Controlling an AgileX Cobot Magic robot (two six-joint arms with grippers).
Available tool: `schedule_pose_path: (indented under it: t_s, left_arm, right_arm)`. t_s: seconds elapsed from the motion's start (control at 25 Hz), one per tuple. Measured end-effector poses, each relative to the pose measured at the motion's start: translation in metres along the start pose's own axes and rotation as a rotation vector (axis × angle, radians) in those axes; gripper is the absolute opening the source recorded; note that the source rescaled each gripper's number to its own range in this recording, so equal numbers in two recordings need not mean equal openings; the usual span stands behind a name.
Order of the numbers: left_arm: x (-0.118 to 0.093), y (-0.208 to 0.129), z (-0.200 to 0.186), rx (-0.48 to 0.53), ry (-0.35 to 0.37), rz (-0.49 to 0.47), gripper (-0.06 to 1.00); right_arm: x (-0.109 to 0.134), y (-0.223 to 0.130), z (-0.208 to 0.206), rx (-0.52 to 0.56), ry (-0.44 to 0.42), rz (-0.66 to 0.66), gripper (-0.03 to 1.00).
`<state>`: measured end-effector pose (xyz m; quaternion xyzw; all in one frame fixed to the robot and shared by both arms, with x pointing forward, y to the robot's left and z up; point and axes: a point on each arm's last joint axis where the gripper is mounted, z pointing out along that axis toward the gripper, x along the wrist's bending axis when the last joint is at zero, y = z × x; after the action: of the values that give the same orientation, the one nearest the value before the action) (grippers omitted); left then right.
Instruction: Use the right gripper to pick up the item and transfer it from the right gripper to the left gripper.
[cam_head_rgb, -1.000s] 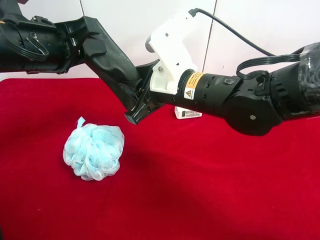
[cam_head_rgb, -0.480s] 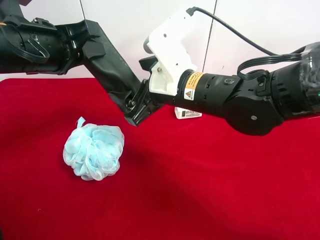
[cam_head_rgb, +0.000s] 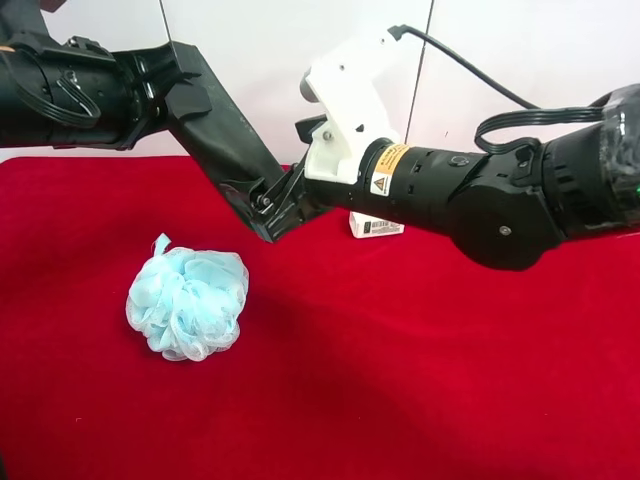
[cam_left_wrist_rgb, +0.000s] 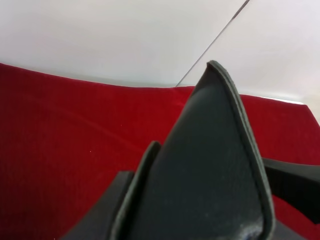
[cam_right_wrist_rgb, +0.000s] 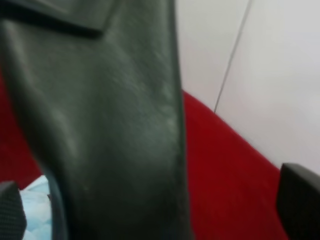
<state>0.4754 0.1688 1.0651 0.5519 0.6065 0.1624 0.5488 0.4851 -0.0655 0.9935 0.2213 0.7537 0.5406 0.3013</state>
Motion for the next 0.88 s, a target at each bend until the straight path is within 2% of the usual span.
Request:
schedule_pose_path:
  t_s: [0.24, 0.4, 0.68, 0.8, 0.88]
  left_arm:
    - [-0.001, -0.002, 0.0, 0.025, -0.01, 0.048, 0.04]
    - [-0.002, -0.006, 0.0, 0.069, -0.03, 0.104, 0.03]
    - [-0.002, -0.008, 0.0, 0.094, -0.042, 0.226, 0.03]
    - [0.008, -0.004, 0.0, 0.098, -0.013, 0.227, 0.03]
    - [0.018, 0.001, 0.0, 0.101, 0.017, 0.21, 0.02]
  right_arm:
    - [-0.001, -0.001, -0.01, 0.125, 0.015, 0.016, 1.0]
    - [-0.007, 0.022, -0.038, 0.177, 0.003, 0.073, 1.0]
    - [-0.014, 0.07, -0.131, 0.207, 0.019, 0.148, 1.0]
    - [-0.015, 0.079, -0.181, 0.239, 0.016, 0.195, 1.0]
    - [-0.017, 0.08, -0.216, 0.264, -0.018, 0.222, 1.0]
